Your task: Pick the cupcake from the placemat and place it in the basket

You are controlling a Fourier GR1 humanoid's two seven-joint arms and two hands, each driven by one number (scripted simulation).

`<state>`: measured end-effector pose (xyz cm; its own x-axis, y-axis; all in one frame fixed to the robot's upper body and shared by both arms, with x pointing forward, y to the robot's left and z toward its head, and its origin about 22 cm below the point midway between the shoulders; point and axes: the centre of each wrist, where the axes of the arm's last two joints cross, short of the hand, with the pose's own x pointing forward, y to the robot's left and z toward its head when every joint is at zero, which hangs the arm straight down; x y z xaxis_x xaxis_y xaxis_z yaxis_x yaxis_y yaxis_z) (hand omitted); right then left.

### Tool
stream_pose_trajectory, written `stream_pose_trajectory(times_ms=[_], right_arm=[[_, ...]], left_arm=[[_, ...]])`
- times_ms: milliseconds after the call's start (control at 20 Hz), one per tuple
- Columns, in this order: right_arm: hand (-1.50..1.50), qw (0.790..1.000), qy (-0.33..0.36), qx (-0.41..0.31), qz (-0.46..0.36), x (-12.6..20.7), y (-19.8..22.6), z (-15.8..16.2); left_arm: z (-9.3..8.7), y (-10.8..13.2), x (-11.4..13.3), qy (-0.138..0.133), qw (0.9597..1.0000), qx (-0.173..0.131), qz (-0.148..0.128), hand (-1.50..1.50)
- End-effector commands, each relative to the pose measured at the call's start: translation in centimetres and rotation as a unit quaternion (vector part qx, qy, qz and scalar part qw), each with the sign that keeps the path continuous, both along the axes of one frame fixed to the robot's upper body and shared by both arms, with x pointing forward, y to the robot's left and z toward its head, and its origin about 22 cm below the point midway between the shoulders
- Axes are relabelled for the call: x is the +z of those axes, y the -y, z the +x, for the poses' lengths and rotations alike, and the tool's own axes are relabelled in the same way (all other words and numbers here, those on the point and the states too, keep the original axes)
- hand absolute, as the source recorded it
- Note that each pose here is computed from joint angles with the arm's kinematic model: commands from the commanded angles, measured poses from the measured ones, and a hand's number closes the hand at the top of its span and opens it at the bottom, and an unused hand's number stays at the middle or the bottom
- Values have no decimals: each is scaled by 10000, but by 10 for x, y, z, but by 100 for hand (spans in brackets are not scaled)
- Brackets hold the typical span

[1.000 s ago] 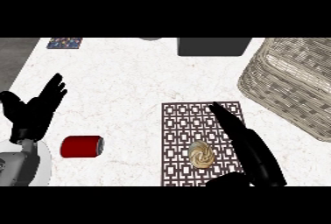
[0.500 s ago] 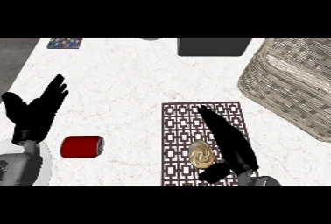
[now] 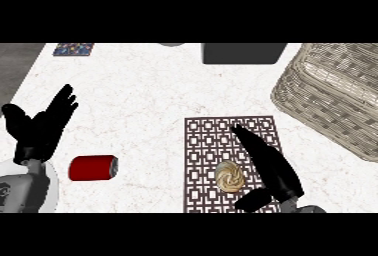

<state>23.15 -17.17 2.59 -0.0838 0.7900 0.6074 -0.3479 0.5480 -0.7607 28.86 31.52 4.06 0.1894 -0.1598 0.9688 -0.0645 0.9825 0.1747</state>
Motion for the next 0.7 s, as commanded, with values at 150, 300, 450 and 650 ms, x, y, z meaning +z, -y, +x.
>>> stream_pose_trajectory(times_ms=[150, 300, 450, 650], right_arm=[[-150, 9992, -31, 302, 261, -4, 5, -20], [-150, 9986, 3, 423, 325, -14, -5, -32], [-150, 9992, -13, 386, -41, -14, -30, -29], [-150, 9994, -18, 241, -265, -32, -23, -22]], left_arm=[[17, 4, 4, 49, 10000, -57, 39, 0], [-19, -3, -7, 94, 9999, -31, -48, 0], [4, -19, 11, 56, 10000, 78, -12, 0], [-6, 6, -11, 41, 10000, -1, 85, 0]])
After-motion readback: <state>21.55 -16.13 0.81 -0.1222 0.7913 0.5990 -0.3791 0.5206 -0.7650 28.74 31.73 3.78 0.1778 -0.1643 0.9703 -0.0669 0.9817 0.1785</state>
